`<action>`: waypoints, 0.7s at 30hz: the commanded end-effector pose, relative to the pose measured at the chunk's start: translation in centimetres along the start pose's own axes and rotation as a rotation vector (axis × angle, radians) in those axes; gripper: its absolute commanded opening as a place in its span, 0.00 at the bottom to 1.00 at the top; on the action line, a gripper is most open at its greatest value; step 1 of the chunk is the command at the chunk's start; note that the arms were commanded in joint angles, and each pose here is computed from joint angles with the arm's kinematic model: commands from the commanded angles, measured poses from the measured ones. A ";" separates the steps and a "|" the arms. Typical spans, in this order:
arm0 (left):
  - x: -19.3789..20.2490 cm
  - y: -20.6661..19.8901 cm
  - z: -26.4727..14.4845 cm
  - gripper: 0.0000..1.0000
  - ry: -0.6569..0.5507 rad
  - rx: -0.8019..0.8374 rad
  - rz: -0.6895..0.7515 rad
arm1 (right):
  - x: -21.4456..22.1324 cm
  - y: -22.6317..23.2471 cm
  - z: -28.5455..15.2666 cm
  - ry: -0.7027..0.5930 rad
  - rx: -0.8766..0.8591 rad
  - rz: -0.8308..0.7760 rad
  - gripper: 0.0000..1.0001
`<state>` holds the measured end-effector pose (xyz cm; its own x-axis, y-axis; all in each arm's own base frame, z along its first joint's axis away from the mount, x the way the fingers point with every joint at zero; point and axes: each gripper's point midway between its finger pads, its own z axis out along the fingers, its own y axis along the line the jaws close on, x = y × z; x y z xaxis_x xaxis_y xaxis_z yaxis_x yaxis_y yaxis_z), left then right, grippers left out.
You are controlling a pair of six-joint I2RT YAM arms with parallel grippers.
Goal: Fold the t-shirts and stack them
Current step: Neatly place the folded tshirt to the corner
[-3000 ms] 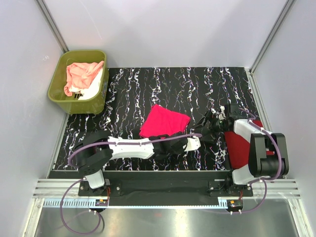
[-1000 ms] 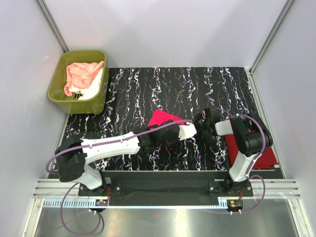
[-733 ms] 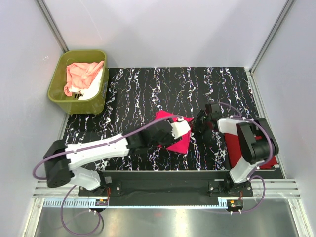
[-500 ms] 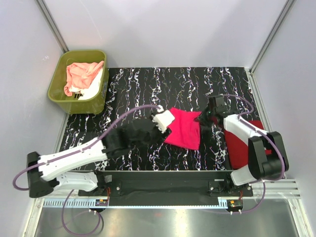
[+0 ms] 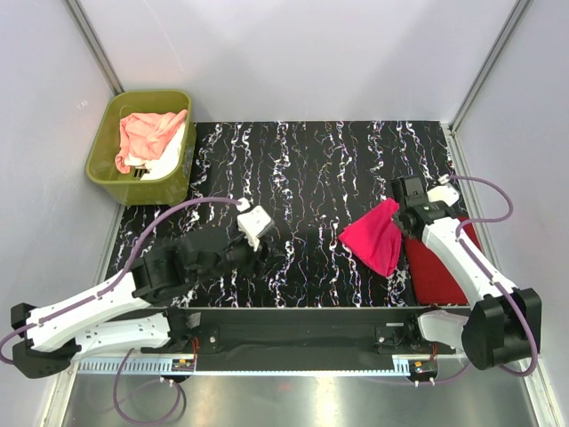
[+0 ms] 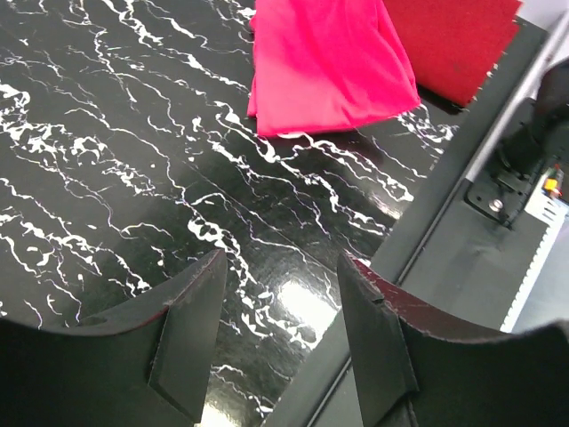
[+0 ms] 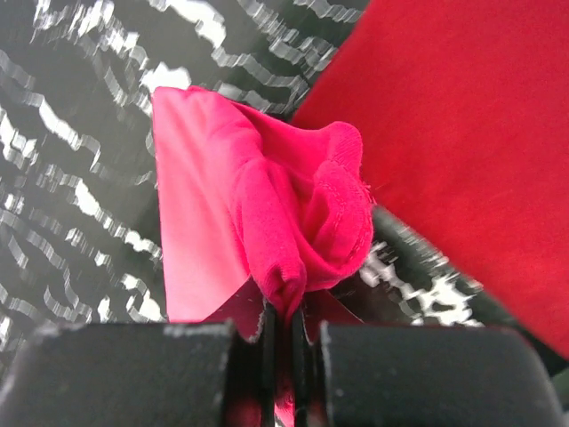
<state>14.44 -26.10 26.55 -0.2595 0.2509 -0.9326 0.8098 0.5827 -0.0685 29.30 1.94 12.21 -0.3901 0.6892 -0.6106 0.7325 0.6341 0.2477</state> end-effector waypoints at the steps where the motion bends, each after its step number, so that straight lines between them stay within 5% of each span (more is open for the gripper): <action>1: -0.2 -0.6 -1.4 0.58 -0.022 0.055 0.007 | -4.5 -1.0 -0.7 -0.172 0.075 0.059 0.00; 21: 0.4 0.5 -2.4 0.64 0.003 0.040 0.143 | -14.0 -0.2 -3.6 -0.329 0.117 0.086 0.00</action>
<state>13.05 -23.97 25.50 -0.1954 0.3562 -0.9137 0.8602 0.5097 0.0147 32.17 -5.21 20.16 -0.2004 0.6237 -0.7555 0.8167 0.5323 0.2228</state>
